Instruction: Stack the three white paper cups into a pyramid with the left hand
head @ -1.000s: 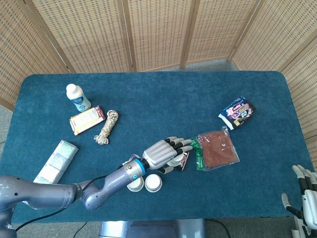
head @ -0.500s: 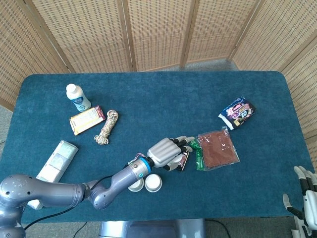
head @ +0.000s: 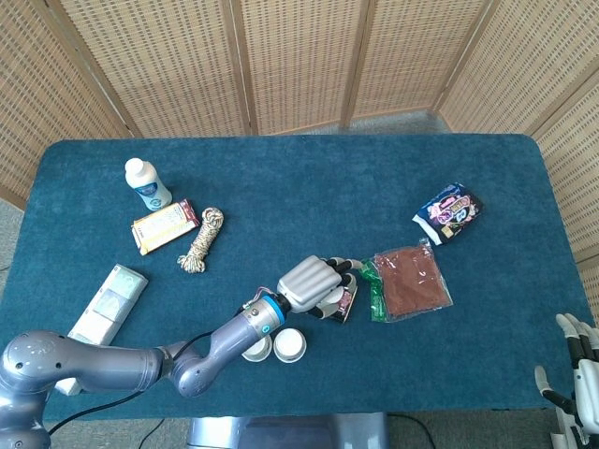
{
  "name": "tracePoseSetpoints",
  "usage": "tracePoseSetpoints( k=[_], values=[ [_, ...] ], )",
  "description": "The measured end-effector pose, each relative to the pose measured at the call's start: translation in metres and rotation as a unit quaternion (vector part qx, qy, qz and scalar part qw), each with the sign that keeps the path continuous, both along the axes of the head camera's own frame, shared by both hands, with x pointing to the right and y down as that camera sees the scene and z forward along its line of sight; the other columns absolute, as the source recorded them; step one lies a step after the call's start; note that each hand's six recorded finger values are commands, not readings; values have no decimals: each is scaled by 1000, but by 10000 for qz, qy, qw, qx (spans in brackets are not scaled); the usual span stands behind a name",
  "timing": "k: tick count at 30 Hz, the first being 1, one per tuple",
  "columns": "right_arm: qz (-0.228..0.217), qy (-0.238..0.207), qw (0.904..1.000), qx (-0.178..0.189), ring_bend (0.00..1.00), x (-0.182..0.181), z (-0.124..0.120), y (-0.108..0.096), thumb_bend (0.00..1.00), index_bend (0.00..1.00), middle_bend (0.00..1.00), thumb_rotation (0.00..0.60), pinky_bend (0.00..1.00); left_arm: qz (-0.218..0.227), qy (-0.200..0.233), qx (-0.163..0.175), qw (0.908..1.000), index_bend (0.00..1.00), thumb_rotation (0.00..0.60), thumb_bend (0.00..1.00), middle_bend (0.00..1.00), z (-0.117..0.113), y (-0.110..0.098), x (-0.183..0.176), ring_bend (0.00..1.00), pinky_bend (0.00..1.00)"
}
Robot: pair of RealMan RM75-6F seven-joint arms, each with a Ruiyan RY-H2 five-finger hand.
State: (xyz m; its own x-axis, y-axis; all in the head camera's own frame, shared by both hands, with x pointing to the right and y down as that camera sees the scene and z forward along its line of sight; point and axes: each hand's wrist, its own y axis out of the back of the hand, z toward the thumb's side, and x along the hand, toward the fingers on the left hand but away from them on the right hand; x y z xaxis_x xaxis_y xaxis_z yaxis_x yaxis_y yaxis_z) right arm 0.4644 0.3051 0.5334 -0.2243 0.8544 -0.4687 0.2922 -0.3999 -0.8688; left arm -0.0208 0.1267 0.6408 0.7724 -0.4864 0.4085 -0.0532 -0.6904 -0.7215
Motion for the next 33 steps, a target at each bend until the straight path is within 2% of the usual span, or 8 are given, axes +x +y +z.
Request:
tracePoseSetpoints(
  k=[10,17,26,33],
  values=[
    [-123,-11,9999,-46,0,-8,5,-7,442,0,0,600,0,-128,370,-39,9992,367,600,426,186,-29,0,-40,244,519],
    [-236,-9,9997,-81,0,-18,7,-11,441,0,0,600,0,-102,656,-131,9977,367,600,427,186,-46,17,-78,244,516],
    [-321,-5,9994,-110,0,-28,9,-14,443,0,0,600,0,99,758,-364,9964,365,600,425,185,-48,48,-106,242,514],
    [-254,45,9996,-138,0,-25,7,-11,443,0,0,600,0,115,745,-457,9961,363,600,427,179,-46,55,-112,231,505]
  ],
)
